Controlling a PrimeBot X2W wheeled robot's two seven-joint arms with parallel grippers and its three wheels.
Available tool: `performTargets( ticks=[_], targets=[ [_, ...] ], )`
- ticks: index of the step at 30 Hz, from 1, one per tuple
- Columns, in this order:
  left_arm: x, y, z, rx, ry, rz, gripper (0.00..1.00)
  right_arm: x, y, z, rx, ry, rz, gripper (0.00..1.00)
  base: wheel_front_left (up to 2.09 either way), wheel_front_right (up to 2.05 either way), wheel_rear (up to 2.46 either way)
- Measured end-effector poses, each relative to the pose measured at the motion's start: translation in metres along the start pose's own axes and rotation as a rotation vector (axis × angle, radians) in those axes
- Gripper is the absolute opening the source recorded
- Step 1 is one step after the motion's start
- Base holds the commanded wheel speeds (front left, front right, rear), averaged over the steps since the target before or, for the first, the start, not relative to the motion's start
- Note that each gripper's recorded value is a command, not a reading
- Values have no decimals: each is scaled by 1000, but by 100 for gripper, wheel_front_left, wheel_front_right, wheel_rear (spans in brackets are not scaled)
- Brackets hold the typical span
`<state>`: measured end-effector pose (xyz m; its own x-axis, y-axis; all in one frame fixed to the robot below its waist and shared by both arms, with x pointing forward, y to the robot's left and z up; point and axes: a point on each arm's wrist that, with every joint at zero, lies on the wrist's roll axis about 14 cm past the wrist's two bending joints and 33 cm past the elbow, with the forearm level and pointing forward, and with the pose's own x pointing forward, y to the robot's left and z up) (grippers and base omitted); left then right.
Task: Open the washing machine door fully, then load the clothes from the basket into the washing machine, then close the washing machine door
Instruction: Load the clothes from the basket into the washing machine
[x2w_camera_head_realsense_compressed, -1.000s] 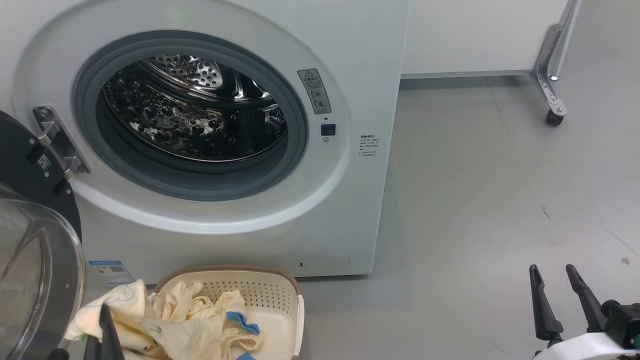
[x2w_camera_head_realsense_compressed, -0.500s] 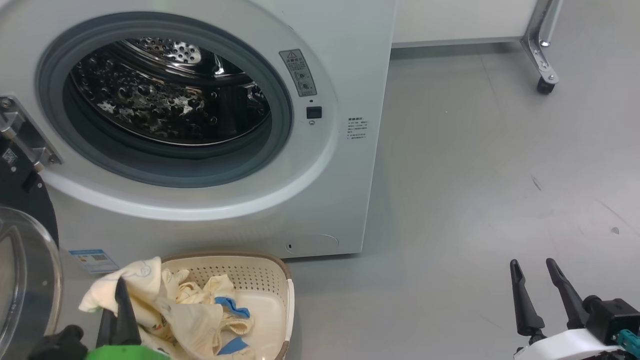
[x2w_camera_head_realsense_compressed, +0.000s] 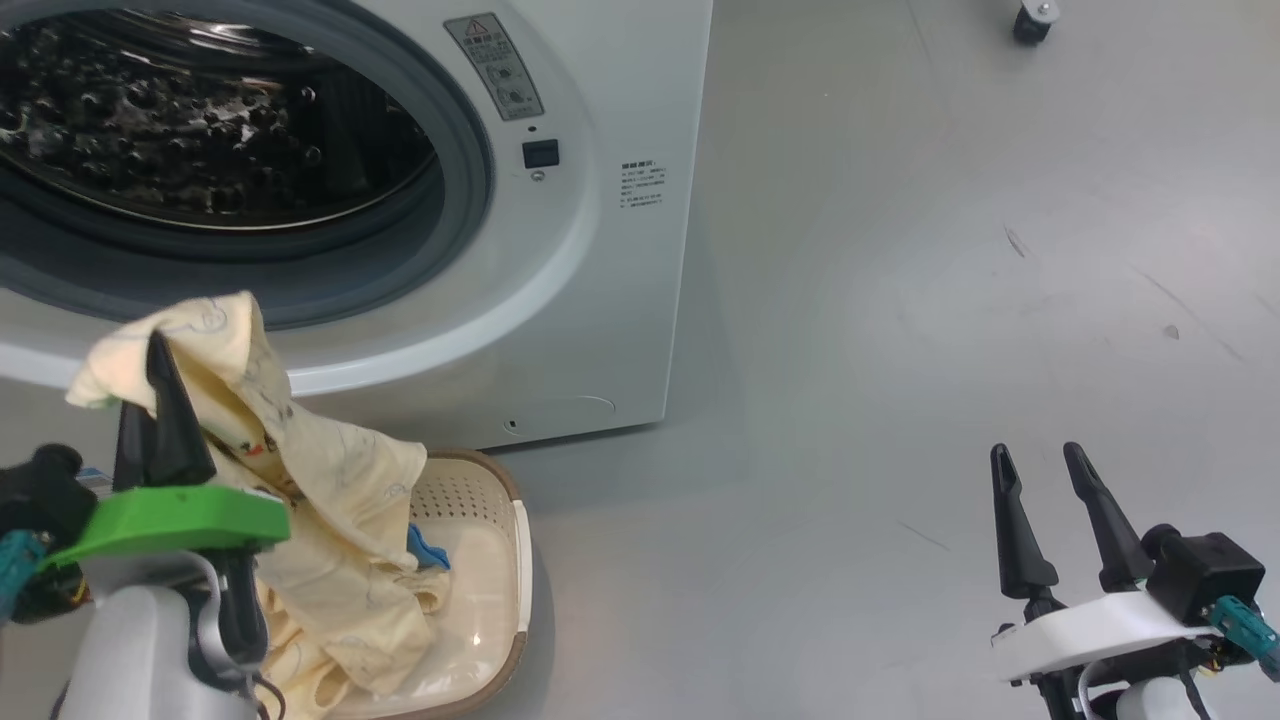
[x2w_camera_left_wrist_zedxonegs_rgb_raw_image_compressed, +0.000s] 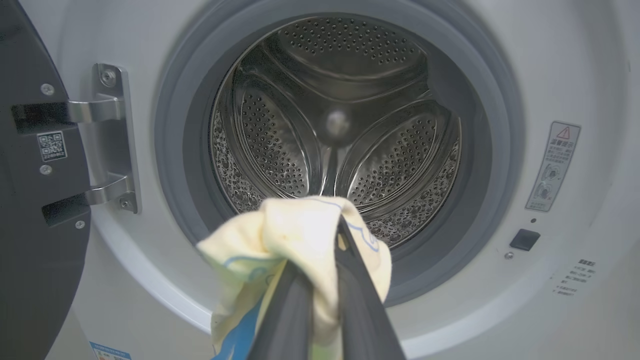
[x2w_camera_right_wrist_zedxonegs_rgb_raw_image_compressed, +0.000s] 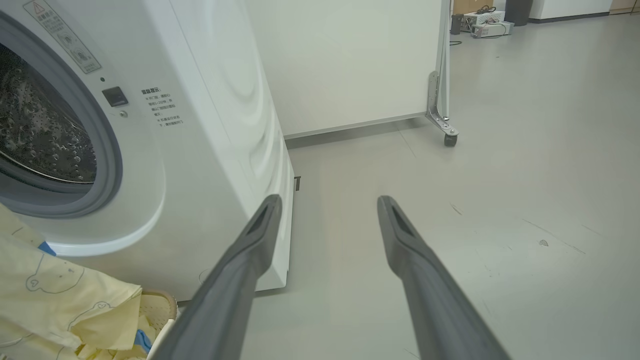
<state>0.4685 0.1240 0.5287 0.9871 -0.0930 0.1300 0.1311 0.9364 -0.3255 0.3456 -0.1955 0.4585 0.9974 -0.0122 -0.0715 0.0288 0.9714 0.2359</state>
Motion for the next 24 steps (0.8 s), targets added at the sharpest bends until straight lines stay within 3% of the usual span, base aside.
performTargets(
  ticks=[9, 24],
  targets=[
    [68, -3, -7, 14, -13, -19, 0, 25, -2, -3, 13, 7, -12, 100, 0, 0, 0],
    [161, 19, -52, 29, 66, 21, 0, 41, -3, -43, 26, 126, -22, 100, 0, 0, 0]
  ],
)
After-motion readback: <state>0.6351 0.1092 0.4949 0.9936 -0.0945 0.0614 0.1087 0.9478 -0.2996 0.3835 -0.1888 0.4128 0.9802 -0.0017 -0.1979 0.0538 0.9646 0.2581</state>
